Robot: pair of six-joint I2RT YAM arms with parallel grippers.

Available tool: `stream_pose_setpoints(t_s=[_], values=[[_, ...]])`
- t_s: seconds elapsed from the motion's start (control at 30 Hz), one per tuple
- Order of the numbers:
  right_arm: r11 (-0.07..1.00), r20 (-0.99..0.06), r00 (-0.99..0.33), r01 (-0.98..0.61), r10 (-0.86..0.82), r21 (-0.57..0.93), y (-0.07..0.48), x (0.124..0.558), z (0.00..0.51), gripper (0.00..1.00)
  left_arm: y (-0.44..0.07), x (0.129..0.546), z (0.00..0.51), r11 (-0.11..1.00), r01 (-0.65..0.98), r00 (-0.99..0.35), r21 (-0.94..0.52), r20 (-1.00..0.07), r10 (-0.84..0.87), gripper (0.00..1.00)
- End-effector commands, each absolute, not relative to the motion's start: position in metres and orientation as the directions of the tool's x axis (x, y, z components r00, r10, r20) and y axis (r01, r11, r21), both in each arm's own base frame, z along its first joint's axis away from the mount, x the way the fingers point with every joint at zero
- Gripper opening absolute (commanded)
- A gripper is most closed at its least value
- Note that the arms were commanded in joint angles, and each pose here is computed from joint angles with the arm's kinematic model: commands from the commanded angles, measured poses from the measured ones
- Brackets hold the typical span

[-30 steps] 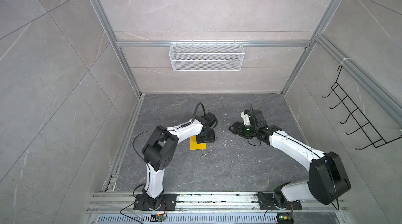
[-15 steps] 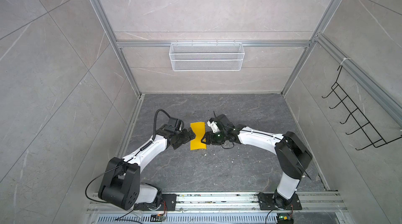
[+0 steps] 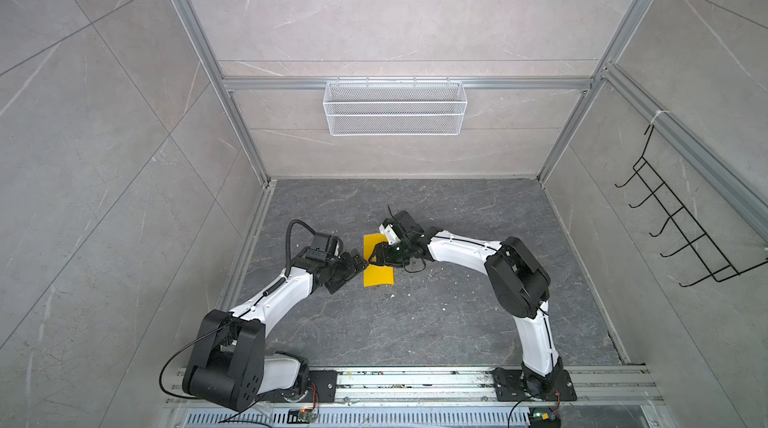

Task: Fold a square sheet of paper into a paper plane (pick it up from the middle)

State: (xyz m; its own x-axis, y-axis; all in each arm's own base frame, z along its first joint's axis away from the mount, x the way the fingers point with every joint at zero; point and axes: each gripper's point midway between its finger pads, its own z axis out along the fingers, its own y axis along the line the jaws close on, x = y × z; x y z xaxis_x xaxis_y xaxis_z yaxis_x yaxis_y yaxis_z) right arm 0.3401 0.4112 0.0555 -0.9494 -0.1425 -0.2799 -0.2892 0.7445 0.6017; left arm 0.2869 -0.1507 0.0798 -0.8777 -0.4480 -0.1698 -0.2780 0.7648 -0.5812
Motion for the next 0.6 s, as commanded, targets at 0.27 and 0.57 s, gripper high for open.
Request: stream_pose_setpoints(t_s=[0.27, 0.57], values=[[0.799, -0.2, -0.954, -0.297, -0.224, 0.522, 0.384, 0.316, 0.017, 0.55, -0.167, 0.291, 0.078, 0.723, -0.268, -0.899, -0.637, -0.104, -0.425, 0.85], [0.758, -0.182, -0.937, -0.348, -0.298, 0.551, 0.36, 0.282, 0.011, 0.54, -0.177, 0.278, 0.065, 0.716, -0.247, -0.93, -0.653, -0.049, -0.365, 0.76]])
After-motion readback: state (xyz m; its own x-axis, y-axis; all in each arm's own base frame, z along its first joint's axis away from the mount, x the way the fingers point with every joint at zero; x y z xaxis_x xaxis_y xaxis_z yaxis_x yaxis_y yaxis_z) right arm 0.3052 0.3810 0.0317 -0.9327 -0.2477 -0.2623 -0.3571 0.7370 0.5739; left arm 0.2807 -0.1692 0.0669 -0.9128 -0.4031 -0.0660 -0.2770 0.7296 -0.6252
